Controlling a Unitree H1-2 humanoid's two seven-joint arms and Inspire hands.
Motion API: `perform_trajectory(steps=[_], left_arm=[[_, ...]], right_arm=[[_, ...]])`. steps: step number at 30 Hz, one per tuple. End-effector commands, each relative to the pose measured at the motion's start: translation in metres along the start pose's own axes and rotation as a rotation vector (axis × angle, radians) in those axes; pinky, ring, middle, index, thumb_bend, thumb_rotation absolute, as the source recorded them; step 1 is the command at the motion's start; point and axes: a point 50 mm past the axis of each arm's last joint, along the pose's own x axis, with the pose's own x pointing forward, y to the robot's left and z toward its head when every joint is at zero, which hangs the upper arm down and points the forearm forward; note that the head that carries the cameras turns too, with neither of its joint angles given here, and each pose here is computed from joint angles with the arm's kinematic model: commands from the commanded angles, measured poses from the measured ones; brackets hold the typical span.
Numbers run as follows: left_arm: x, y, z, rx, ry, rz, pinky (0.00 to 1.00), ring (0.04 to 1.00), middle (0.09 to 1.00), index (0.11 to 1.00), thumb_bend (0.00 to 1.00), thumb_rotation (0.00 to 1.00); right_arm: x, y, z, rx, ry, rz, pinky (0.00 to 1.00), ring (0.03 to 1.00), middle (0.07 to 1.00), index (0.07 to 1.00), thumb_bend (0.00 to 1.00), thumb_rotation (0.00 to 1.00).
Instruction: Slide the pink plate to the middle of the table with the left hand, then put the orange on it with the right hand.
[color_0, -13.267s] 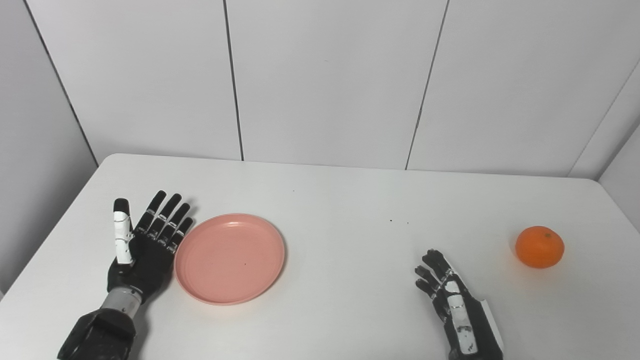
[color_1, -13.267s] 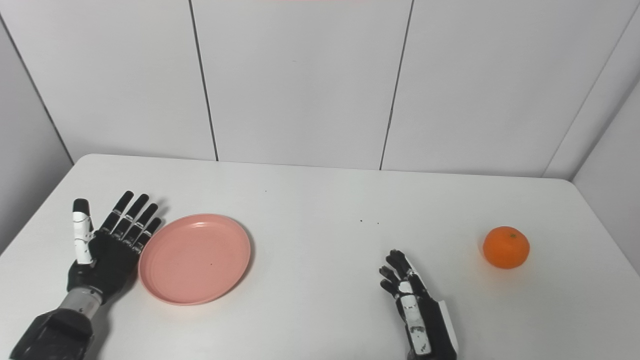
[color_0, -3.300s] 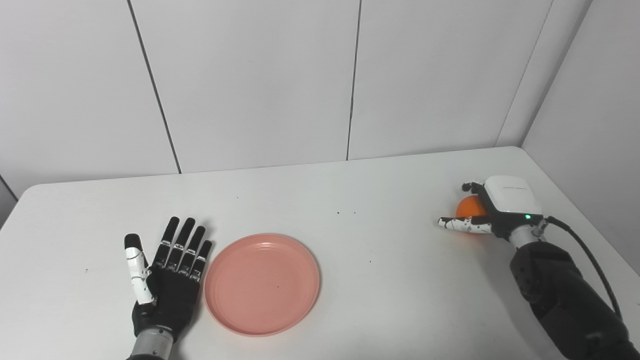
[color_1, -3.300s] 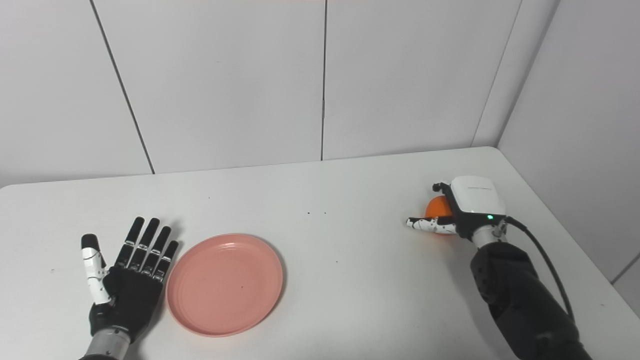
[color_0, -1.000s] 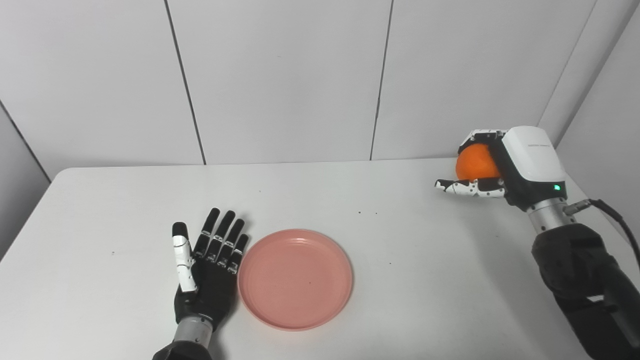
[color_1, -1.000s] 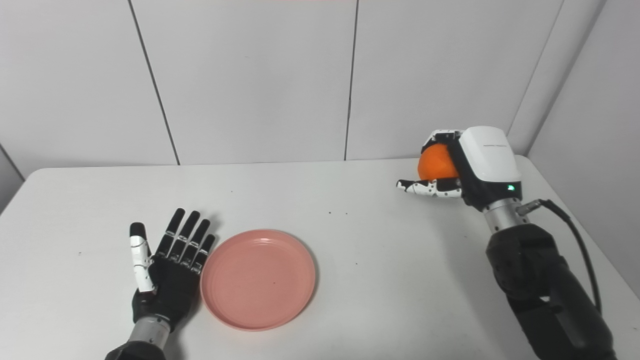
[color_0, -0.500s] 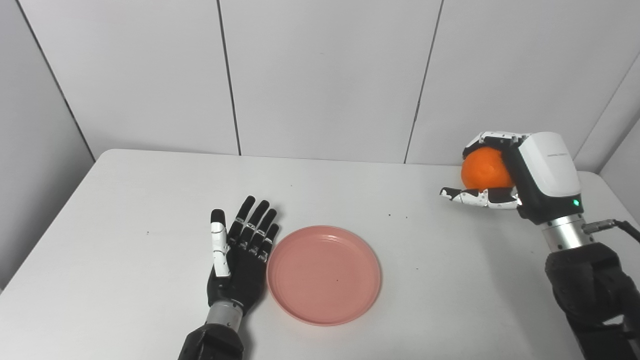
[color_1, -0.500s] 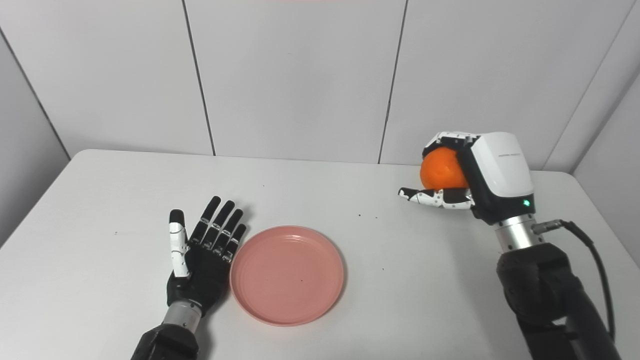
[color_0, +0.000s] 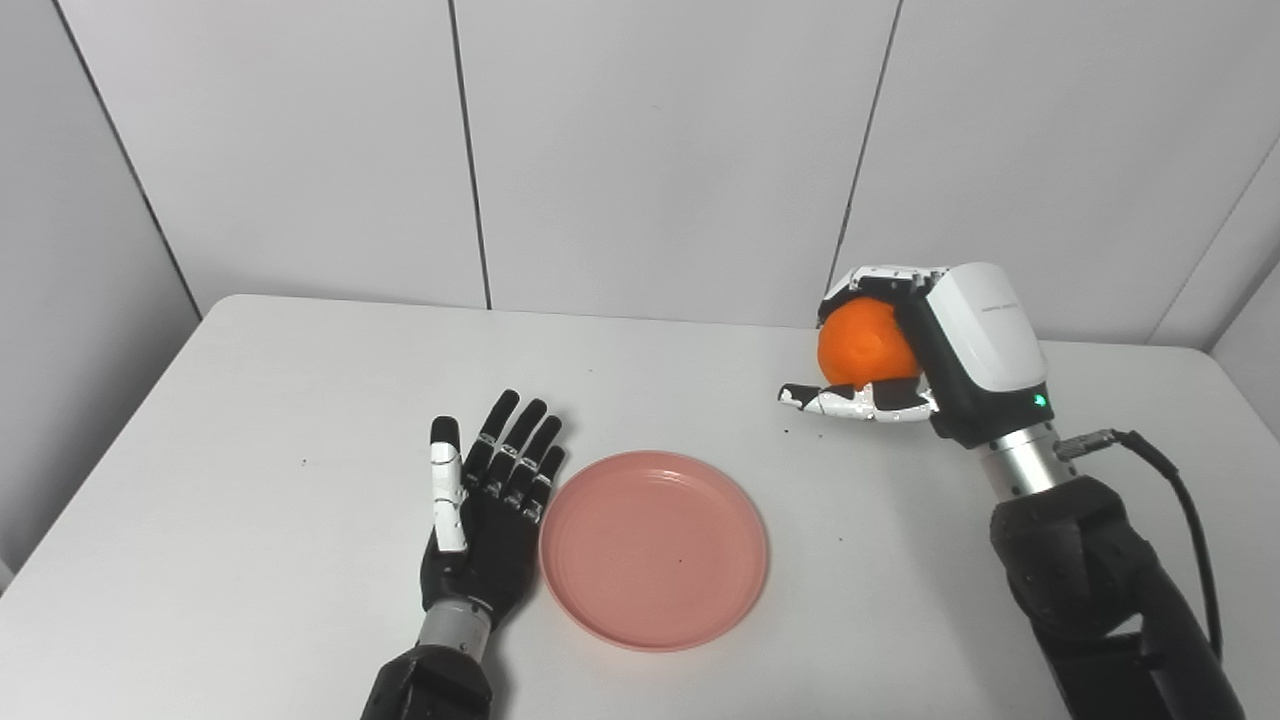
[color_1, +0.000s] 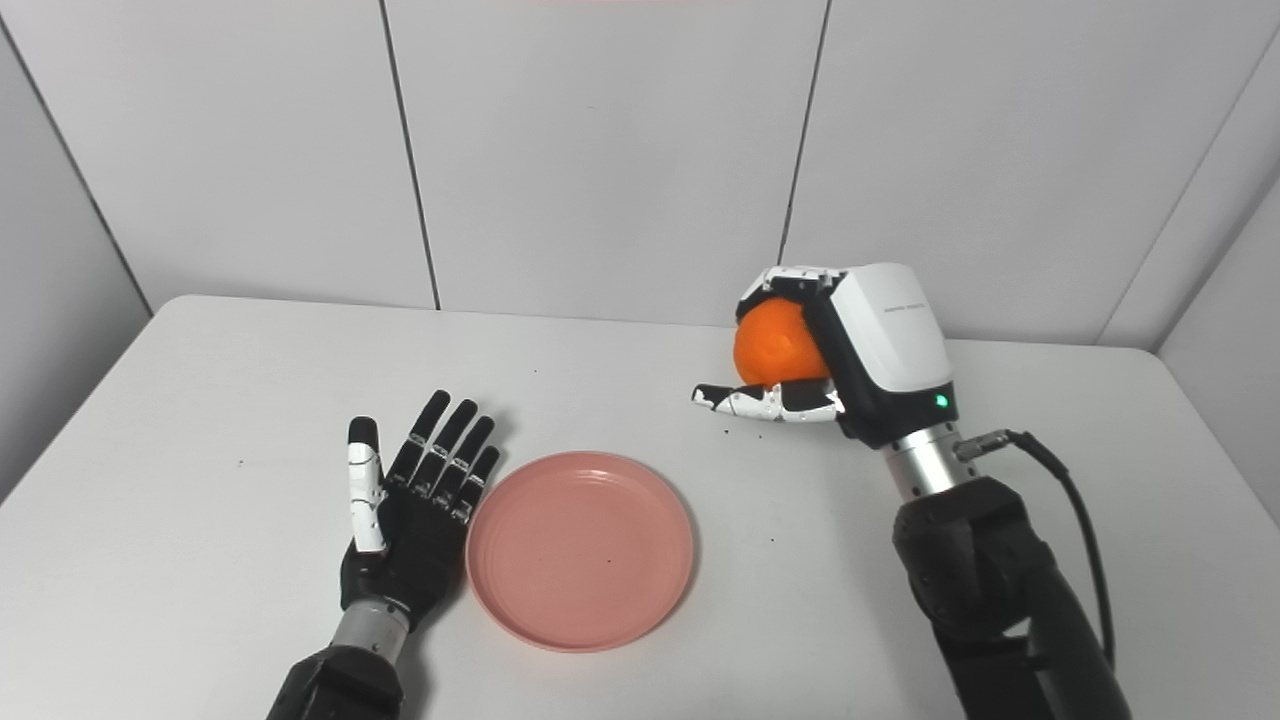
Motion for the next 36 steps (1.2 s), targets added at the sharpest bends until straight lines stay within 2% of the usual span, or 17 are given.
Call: perform_trajectory(steps=[1, 4, 8, 17, 22, 25, 30, 34, 36], left_arm=[[-0.009, 0.012, -0.028, -0.038, 0.083, 0.103, 1.00, 0.877, 0.797, 0.813, 0.76, 0.64], [-0.009, 0.012, -0.028, -0.037, 0.082, 0.107, 1.00, 0.872, 0.799, 0.811, 0.76, 0.64], [-0.009, 0.012, -0.028, -0.036, 0.079, 0.104, 1.00, 0.876, 0.797, 0.821, 0.76, 0.65], [-0.010, 0.014, -0.026, -0.034, 0.078, 0.108, 1.00, 0.879, 0.794, 0.817, 0.76, 0.65], [-0.010, 0.014, -0.026, -0.031, 0.081, 0.104, 1.00, 0.878, 0.793, 0.812, 0.76, 0.66], [-0.010, 0.014, -0.026, -0.032, 0.079, 0.107, 1.00, 0.879, 0.795, 0.809, 0.75, 0.66], [-0.010, 0.012, -0.026, -0.035, 0.075, 0.109, 1.00, 0.881, 0.800, 0.810, 0.75, 0.66], [-0.011, 0.013, -0.026, -0.036, 0.075, 0.103, 1.00, 0.885, 0.800, 0.811, 0.75, 0.67], [-0.011, 0.014, -0.027, -0.036, 0.077, 0.106, 1.00, 0.881, 0.802, 0.811, 0.75, 0.67]], right_arm=[[0.020, -0.010, 0.017, -0.007, -0.087, -0.051, 0.10, 0.154, 0.224, 0.300, 0.56, 0.39], [0.025, 0.000, 0.029, 0.007, -0.113, -0.041, 0.11, 0.162, 0.234, 0.319, 0.56, 0.43], [0.029, 0.011, 0.043, 0.041, -0.138, -0.029, 0.11, 0.163, 0.229, 0.274, 0.57, 0.42], [0.037, 0.036, 0.069, 0.088, -0.187, 0.022, 0.15, 0.196, 0.258, 0.309, 0.55, 0.40], [0.038, 0.056, 0.080, 0.082, -0.195, 0.071, 0.12, 0.171, 0.236, 0.268, 0.56, 0.42], [0.036, 0.070, 0.084, 0.085, -0.182, 0.109, 0.13, 0.179, 0.249, 0.289, 0.55, 0.45], [0.029, 0.087, 0.084, 0.064, -0.168, 0.168, 0.13, 0.187, 0.261, 0.322, 0.54, 0.42], [0.019, 0.101, 0.081, 0.053, -0.161, 0.206, 0.12, 0.178, 0.249, 0.295, 0.55, 0.41], [0.015, 0.105, 0.080, 0.049, -0.156, 0.223, 0.13, 0.180, 0.252, 0.296, 0.54, 0.44]])
